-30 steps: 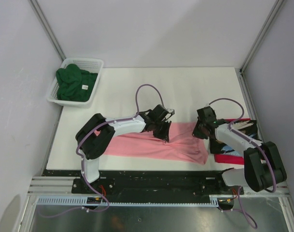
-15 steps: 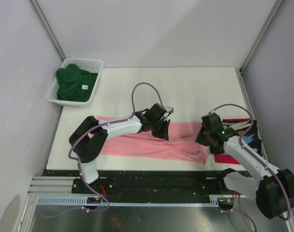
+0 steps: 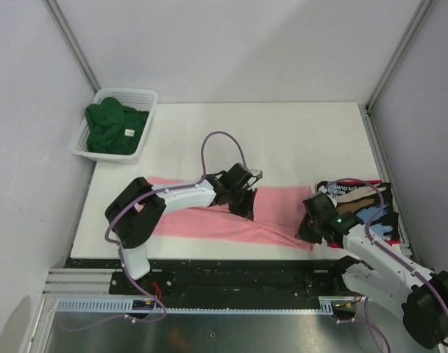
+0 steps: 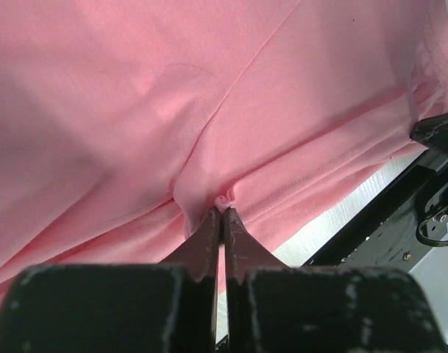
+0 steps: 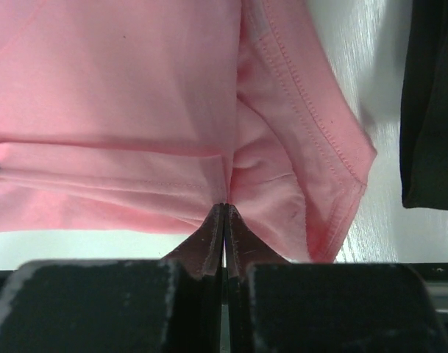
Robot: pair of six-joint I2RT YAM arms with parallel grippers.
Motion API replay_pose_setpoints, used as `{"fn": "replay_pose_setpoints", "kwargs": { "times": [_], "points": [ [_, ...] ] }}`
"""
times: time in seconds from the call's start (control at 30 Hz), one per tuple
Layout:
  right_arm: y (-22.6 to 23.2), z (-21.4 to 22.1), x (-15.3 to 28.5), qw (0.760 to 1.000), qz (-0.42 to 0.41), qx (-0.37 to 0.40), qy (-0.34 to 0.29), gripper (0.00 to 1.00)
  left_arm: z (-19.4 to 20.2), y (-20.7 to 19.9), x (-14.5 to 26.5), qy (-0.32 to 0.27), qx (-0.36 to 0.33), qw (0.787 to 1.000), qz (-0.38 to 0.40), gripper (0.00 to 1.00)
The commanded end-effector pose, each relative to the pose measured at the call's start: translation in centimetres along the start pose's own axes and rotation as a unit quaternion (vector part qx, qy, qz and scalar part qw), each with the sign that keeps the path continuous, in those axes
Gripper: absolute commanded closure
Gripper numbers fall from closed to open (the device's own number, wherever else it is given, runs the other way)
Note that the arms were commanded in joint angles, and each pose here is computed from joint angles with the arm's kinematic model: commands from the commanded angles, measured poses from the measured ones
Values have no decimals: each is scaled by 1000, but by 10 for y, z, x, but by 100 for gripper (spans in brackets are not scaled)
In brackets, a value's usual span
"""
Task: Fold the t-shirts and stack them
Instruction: Fold the other side of the tshirt into a rectangle
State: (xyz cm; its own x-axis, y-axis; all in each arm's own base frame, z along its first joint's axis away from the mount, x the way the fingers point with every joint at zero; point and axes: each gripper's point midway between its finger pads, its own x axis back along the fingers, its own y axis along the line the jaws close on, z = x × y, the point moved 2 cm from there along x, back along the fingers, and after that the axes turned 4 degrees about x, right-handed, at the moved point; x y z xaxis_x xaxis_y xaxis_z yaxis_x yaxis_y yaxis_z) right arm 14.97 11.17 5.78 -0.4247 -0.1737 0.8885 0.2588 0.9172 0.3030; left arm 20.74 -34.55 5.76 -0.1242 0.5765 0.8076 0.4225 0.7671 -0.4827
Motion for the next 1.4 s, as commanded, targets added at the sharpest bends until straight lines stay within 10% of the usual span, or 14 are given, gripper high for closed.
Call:
{"fn": "replay_pose_setpoints", "kwargs": {
  "times": [0.0,0.27,0.8,1.37],
  "points": [
    [-1,7,-2,1000,5,-16,3,94,-5,-9,11,-16,-9,1000,11,92],
    [3,-9,36,999,-4,-19,-34,63,-37,7,67,-88,-12,995,-35,52],
    [42,-30,0,999,-31,14,-26,64,-12,259,186,-204,315,864,-337,66],
    [24,-1,-33,999,-30,11,7,64,8,329,209,-170,380,797,-437,60]
  ]
}}
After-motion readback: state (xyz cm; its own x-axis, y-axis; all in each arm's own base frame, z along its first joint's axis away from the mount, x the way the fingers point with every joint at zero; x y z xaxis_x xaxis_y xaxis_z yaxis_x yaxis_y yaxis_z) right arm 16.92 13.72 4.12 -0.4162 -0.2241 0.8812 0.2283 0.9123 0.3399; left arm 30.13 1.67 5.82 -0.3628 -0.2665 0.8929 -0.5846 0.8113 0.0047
